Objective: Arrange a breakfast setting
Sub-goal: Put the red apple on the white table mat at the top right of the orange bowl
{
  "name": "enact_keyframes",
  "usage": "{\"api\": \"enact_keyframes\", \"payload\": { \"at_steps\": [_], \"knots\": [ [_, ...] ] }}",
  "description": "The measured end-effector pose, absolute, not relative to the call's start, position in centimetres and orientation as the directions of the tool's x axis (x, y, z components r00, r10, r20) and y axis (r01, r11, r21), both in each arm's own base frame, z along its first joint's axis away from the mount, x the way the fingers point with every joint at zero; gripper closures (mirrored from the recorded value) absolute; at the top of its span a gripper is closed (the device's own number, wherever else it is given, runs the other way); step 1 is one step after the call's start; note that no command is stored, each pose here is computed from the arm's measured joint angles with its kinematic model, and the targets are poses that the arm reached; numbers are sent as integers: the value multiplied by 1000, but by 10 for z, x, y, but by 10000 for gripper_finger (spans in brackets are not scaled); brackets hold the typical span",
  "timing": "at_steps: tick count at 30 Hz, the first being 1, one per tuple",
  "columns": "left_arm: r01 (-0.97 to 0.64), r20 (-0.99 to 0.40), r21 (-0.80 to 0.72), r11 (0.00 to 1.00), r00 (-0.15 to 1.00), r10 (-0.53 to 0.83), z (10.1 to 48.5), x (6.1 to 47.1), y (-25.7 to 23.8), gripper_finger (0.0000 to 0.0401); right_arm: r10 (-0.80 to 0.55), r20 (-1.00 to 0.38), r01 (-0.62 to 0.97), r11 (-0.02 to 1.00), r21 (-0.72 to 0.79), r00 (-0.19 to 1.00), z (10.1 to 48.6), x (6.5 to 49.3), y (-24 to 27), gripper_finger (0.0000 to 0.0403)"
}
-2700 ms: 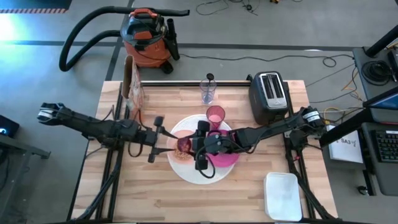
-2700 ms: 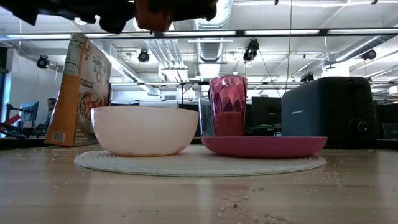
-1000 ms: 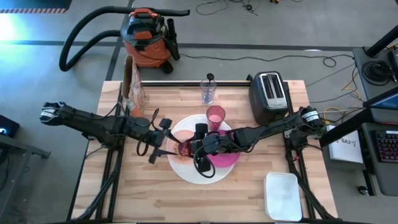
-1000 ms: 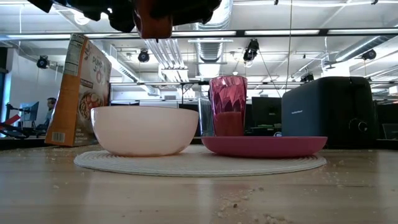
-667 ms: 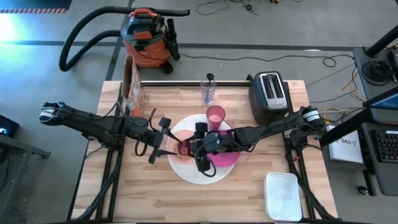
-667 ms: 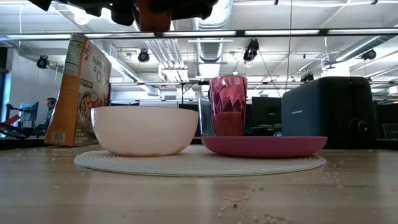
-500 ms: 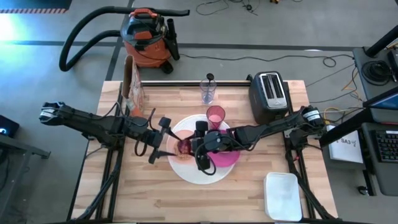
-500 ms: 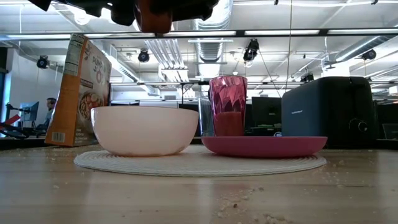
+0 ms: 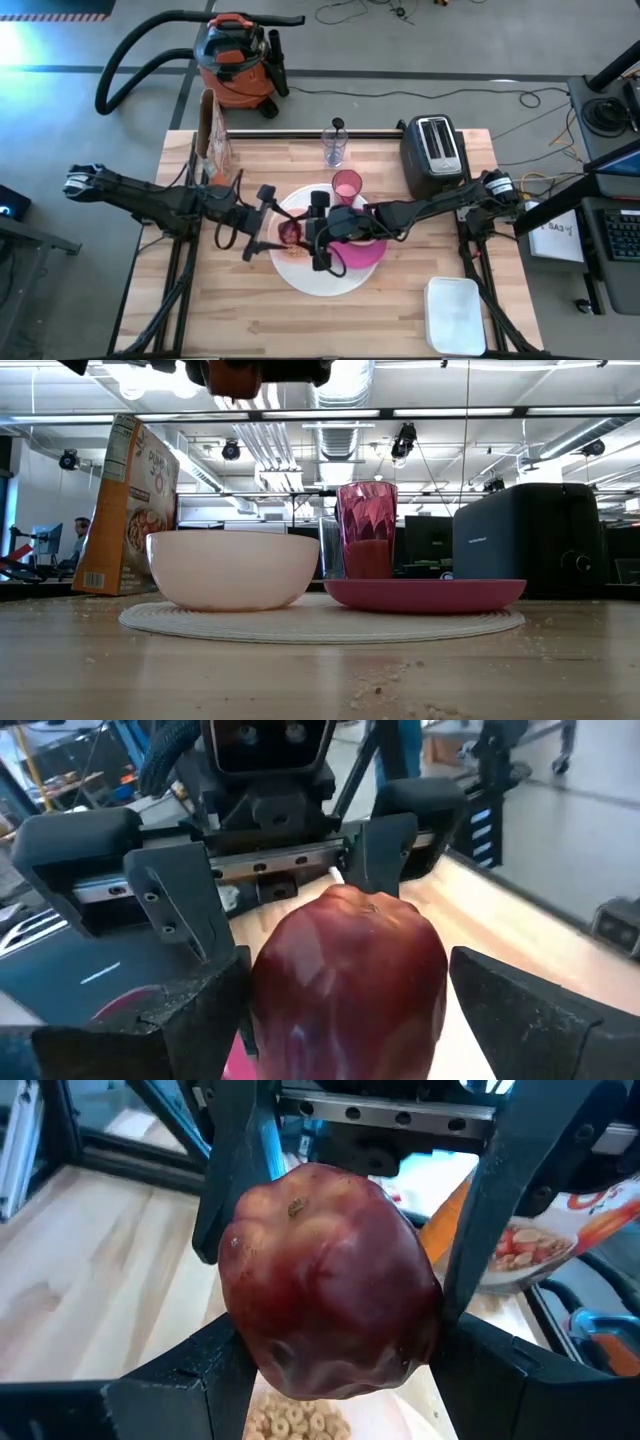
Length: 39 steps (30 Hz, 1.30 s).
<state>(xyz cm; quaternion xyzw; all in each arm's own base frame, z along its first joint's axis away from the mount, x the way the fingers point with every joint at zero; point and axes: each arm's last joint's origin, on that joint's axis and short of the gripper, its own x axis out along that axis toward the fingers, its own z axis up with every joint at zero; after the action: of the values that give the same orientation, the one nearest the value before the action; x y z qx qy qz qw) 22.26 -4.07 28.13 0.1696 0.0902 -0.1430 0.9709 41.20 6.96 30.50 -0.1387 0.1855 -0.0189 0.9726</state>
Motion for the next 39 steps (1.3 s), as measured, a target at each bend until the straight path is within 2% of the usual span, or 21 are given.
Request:
{"api": "enact_keyframes", "payload": {
  "at_steps": [9, 17, 30, 33, 39],
  "knots": [
    [269, -226, 300, 915, 952, -205, 275, 231, -41, 88, -70, -349, -35, 957, -287, 935, 305, 412, 70, 165],
    [237, -245, 255, 938, 954, -174, 274, 231, -39, 168, -65, -355, -48, 953, -299, 933, 304, 412, 70, 166],
    [221, -303, 248, 943, 942, -141, 269, 228, -35, 171, -98, -445, -31, 961, -274, 890, 298, 405, 71, 143],
    [216, -325, 241, 946, 937, -131, 265, 227, -34, 171, -178, -438, 46, 954, -296, 881, 300, 403, 70, 148],
    [206, -318, 232, 951, 940, -126, 268, 226, -33, 172, -201, -463, 90, 964, -249, 863, 315, 387, 65, 165]
  ]
}}
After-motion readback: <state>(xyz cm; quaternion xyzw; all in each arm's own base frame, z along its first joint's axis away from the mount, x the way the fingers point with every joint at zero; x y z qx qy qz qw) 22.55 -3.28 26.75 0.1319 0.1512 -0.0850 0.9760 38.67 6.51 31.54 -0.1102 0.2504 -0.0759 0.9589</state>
